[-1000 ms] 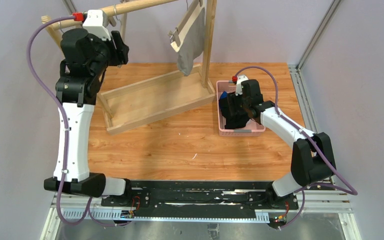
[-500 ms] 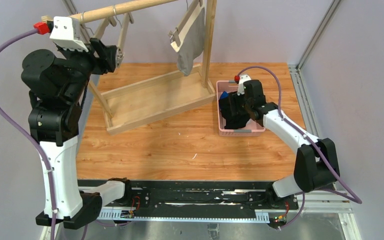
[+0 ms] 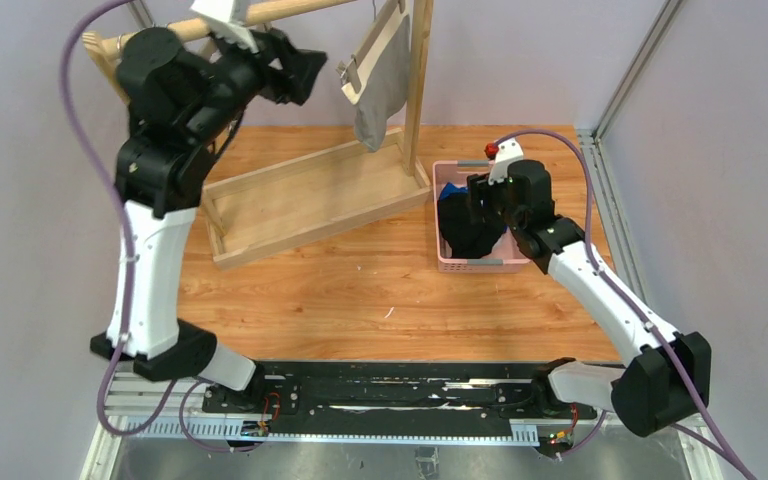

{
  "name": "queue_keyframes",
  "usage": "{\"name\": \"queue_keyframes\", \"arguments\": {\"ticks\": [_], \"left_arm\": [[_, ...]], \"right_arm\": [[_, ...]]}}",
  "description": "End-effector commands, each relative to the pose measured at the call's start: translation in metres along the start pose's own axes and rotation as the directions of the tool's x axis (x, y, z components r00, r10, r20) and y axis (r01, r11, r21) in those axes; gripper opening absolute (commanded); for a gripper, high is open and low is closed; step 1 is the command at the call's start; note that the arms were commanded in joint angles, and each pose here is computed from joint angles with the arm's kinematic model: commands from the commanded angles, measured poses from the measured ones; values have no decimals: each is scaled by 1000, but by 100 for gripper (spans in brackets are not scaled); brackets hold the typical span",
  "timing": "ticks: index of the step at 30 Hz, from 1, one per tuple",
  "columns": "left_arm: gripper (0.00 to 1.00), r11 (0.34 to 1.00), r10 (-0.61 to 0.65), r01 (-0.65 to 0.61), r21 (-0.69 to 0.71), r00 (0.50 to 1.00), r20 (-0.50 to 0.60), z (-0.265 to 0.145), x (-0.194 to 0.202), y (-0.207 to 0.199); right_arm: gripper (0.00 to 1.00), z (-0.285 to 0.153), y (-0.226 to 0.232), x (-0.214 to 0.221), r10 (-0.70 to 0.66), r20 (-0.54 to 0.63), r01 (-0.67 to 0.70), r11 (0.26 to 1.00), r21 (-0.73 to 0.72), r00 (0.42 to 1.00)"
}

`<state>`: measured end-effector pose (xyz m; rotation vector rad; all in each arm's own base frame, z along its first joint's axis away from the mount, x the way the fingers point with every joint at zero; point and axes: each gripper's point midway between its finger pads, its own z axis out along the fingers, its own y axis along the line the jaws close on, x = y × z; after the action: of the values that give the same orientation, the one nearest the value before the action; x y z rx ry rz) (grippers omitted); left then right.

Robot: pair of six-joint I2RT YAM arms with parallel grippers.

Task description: Remove the underwear clipped to the hanger

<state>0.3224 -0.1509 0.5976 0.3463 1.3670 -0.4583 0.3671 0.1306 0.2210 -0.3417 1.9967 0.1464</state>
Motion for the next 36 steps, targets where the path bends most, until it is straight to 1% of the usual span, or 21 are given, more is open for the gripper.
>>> {"name": "queue_keyframes", "arguments": {"ticks": [1,4,9,16,20,26,31,36], "left_arm": [[73,996,30,-28,82,999,-15,42,13,-24],[73,994,43,-44,104,999,11,62,17,-29],[73,996,65,-68,58,997,45,78,22,-18],[74,997,70,-72,20,995,75,93,30,-10],[74,998,61,-62,7,997,52,107,45,-7],[65,998,62,-62,-1,998,29,127,62,-2],[61,998,59,-59,7,998,6,145,75,-1],[58,997,71,-71,-5,997,7,153,80,2]], "right_arm": [[65,-13,5,0,-13,27,13,1000,0,1000],[65,-25,13,-1,-28,58,29,999,-24,998],[65,-42,22,2,-37,90,42,998,-55,995],[65,-50,26,15,-49,87,56,996,-75,995],[65,-51,32,21,-42,77,49,995,-91,996],[65,-56,46,26,-34,93,46,991,-129,995],[65,-61,53,28,-38,98,52,988,-146,994],[65,-63,61,33,-40,96,55,984,-169,995]]}}
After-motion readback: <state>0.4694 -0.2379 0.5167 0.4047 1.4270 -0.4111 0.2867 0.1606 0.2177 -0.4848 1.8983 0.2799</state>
